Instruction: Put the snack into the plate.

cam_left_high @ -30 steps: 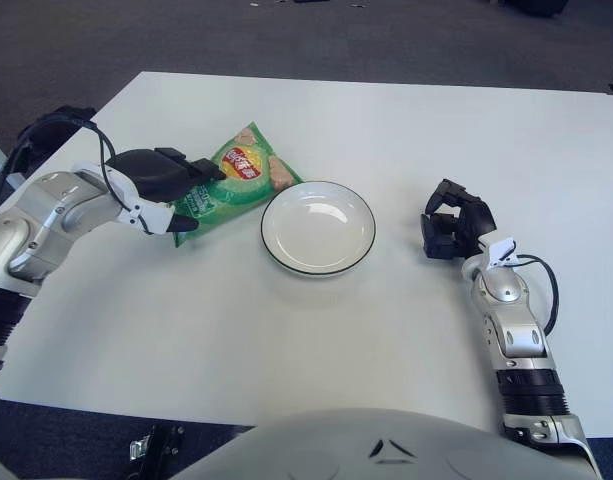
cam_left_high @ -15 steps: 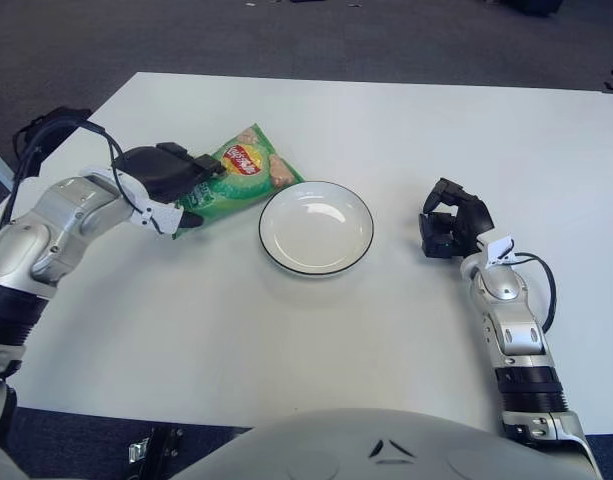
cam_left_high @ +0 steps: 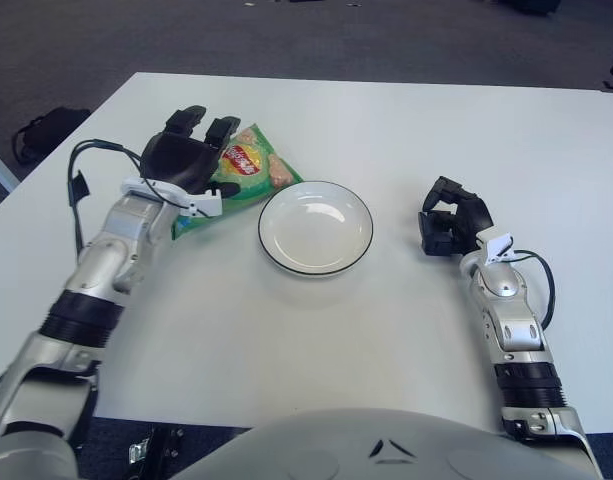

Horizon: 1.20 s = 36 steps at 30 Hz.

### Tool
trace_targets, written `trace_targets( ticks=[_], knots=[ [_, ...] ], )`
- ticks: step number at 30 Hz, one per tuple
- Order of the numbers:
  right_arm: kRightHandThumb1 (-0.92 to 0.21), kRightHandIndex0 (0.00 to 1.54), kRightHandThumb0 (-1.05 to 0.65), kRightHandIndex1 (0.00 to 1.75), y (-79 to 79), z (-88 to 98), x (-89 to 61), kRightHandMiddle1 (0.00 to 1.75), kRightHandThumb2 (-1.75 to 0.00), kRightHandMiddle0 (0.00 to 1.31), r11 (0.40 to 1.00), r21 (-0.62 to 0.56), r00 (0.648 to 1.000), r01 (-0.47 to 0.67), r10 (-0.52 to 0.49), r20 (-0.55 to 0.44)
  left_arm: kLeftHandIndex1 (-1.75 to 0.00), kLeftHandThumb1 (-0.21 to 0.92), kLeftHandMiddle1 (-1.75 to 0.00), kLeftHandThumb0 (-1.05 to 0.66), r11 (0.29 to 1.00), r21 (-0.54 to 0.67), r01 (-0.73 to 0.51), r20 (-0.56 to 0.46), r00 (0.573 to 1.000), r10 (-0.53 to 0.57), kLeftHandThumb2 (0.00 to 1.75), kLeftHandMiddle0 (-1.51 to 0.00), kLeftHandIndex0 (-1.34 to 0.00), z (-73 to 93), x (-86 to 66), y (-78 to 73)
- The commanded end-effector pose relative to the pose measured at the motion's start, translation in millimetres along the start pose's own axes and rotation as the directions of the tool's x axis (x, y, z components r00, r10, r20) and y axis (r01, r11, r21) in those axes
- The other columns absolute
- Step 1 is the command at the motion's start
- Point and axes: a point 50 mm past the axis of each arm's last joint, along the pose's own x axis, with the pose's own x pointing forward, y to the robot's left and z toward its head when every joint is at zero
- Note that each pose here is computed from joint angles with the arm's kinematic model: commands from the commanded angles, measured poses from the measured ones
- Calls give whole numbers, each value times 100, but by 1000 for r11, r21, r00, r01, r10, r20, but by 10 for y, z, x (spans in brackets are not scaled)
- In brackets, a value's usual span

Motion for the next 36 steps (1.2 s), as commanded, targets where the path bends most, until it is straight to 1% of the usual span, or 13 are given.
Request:
trace_targets(
  ticks=[1,5,12,20,28,32,36],
  knots=[
    [-28,128,-50,175,48,-289,-113,175,-135,64,1000,16,989,-4,6,-149,-30,92,-10,-92,1000,-5,-9,-35,999,8,65,-3,0,39,47,14],
    [-29,128,-50,175,51,-288,-111,175,-135,64,1000,17,989,-4,6,-148,-29,92,-8,-92,1000,-22,-2,-53,999,1,58,-2,0,101,70,-23],
    [-28,128,-50,175,54,-289,-104,175,-135,64,1000,13,989,-7,9,-146,-36,92,-7,-94,999,-42,3,-65,998,-6,49,-2,0,157,84,-65],
    [-27,129,-50,175,52,-291,-105,175,-137,65,1000,7,990,-11,12,-144,-38,92,-6,-94,998,-61,14,-69,997,-18,45,-2,0,205,97,-71],
    [-27,129,-50,175,50,-288,-101,175,-137,65,1000,3,990,-14,15,-141,-38,92,-4,-96,993,-96,64,-72,995,-71,41,-1,0,250,117,-83],
    [-27,129,-50,175,49,-288,-102,175,-137,65,1000,9,990,-13,14,-139,-37,92,-1,-98,989,-104,103,-71,991,-111,42,0,0,264,124,-106],
    [-27,129,-50,175,45,-285,-102,175,-137,65,1000,8,991,-12,13,-137,-36,92,0,-98,979,-117,168,-77,981,-177,40,0,0,254,140,-160]
  ],
)
